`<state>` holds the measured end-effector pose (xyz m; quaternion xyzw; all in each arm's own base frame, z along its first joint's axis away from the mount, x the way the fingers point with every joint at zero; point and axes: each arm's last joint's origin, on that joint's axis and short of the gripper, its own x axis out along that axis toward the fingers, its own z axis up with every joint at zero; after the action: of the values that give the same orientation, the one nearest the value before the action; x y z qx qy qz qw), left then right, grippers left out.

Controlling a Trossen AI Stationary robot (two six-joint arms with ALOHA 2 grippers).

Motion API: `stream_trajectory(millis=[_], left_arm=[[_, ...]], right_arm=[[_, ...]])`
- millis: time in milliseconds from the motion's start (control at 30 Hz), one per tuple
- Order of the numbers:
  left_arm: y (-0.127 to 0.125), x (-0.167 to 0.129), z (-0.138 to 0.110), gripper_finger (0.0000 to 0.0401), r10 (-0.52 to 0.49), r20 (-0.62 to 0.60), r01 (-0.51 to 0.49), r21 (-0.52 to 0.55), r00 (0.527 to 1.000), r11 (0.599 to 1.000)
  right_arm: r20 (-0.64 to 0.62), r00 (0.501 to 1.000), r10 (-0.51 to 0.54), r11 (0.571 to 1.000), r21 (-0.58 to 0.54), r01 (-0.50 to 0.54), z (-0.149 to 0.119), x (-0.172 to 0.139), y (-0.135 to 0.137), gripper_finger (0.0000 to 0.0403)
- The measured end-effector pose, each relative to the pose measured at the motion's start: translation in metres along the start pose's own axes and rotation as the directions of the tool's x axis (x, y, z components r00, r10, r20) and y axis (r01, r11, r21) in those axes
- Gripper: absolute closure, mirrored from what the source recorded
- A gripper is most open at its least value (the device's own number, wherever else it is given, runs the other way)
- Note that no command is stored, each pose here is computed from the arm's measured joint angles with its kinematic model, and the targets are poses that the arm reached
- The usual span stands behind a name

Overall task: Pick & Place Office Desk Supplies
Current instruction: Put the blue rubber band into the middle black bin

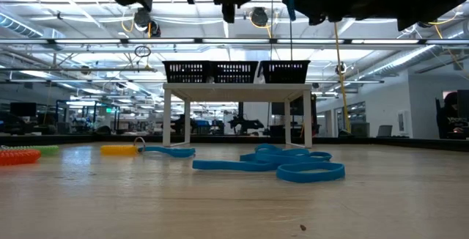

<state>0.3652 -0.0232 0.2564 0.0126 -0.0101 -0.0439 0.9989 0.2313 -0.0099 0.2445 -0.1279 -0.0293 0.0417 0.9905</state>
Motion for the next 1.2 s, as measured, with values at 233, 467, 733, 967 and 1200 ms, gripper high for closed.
stream_trajectory(millis=[233,467,733,967,1200], left_arm=[[0.008,-0.019,0.02,0.0396,0.057,-0.079,-0.054,0.048,0.995,0.997],[0.019,-0.034,0.035,0.0397,0.172,-0.113,-0.163,0.081,0.979,0.983],[0.064,-0.051,0.041,0.0398,0.294,-0.141,-0.285,0.082,0.945,0.955],[0.112,-0.062,0.032,0.0398,0.346,-0.177,-0.347,0.03,0.921,0.937],[0.14,-0.07,0.029,0.0398,0.472,-0.164,-0.48,-0.012,0.866,0.877]], right_arm=[[-0.057,0.991,-0.121,0.991,0.055,0.124,0.013,-0.02,-0.005,0.024],[-0.106,0.986,-0.132,0.986,0.092,0.142,0.019,-0.037,-0.005,0.0209],[-0.2,0.969,-0.144,0.971,0.161,0.178,0.011,-0.046,-0.008,0.0224],[-0.096,0.98,-0.177,0.966,0.175,0.191,-0.016,-0.056,0.0,0.0237],[-0.032,0.968,-0.248,0.953,0.172,0.25,-0.034,-0.067,-0.003,0.0243]])
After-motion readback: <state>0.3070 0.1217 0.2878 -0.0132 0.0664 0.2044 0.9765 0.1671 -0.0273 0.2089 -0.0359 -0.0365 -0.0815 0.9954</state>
